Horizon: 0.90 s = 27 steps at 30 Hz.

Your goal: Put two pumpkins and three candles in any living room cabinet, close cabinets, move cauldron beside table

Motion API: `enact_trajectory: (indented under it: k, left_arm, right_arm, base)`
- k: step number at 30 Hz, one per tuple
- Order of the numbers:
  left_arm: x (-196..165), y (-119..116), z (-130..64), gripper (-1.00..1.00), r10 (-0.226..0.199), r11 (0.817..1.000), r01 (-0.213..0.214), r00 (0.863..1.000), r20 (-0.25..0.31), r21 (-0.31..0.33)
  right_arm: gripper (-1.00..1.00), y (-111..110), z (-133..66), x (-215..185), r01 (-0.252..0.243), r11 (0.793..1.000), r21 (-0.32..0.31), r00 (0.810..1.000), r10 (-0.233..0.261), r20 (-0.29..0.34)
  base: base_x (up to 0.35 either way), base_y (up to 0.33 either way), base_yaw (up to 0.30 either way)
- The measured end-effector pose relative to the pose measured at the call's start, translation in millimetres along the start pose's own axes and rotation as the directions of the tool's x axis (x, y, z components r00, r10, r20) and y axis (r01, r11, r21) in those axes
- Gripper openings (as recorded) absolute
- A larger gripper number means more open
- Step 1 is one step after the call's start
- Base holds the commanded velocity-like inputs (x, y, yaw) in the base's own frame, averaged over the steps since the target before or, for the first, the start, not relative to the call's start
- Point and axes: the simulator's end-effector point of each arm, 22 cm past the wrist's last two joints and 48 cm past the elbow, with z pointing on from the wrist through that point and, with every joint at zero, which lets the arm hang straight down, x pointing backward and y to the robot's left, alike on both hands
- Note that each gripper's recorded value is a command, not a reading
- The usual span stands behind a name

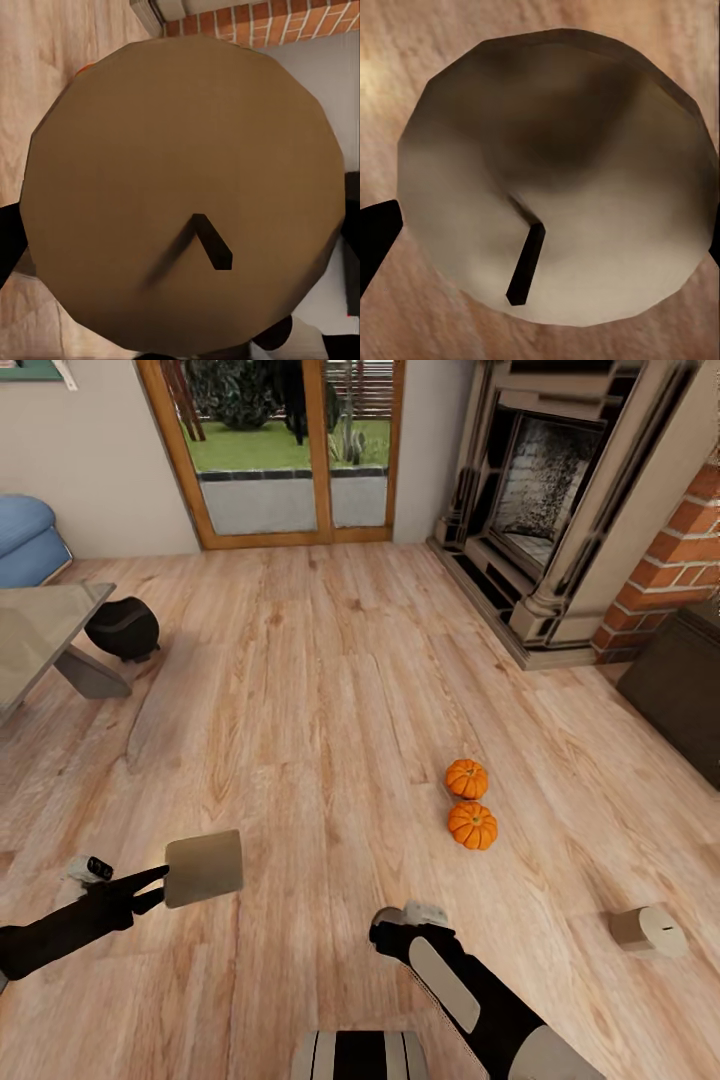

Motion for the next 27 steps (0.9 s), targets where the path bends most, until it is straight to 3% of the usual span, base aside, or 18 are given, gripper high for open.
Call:
enact_trajectory:
  k: [7, 11, 12, 13, 20, 27]
  left_arm:
    - [-1.9, -8.9, -2.0, -1.00, 0.028, 1.000, -0.028, 1.000, -0.005, -0.010]
    - [-2.9, -5.4, -3.2, -1.00, 0.042, 0.998, -0.043, 0.999, -0.007, -0.053]
    - [-3.6, 5.1, -4.6, -1.00, 0.050, 0.993, -0.050, 0.999, -0.008, -0.106]
    - [-4.4, 6.7, -5.3, -1.00, 0.052, 0.991, -0.053, 0.999, -0.006, -0.121]
    - [-10.9, 21.0, -9.8, -1.00, 0.071, 0.970, -0.068, 0.997, 0.005, -0.235]
    - [-20.7, 29.9, -15.2, -1.00, 0.114, 0.931, -0.102, 0.993, 0.013, -0.350]
  right_arm:
    - [-1.00, 0.5, -11.3, -16.6, -0.031, 0.999, -0.010, 0.999, 0.031, 0.031]
    - [-1.00, 8.0, -19.5, -25.4, -0.027, 0.999, -0.030, 0.998, 0.029, 0.052]
    - [-1.00, 21.3, -29.3, -36.4, -0.014, 0.998, -0.063, 0.997, 0.019, 0.075]
    - [-1.00, 37.4, -44.9, -57.4, -0.002, 0.995, -0.104, 0.992, 0.015, 0.129]
    - [-1.00, 37.4, -67.4, -81.0, 0.015, 0.992, -0.123, 0.982, 0.008, 0.186]
    - [-1.00, 42.8, -82.2, -90.9, 0.024, 0.991, -0.134, 0.977, 0.005, 0.215]
  base:
    - [0.000, 0.000, 0.000]
    - [0.000, 0.000, 0.000]
    - [0.000, 0.000, 0.000]
    - [0.000, 0.000, 0.000]
    - [0.000, 0.000, 0.000]
    - [0.000, 0.000, 0.000]
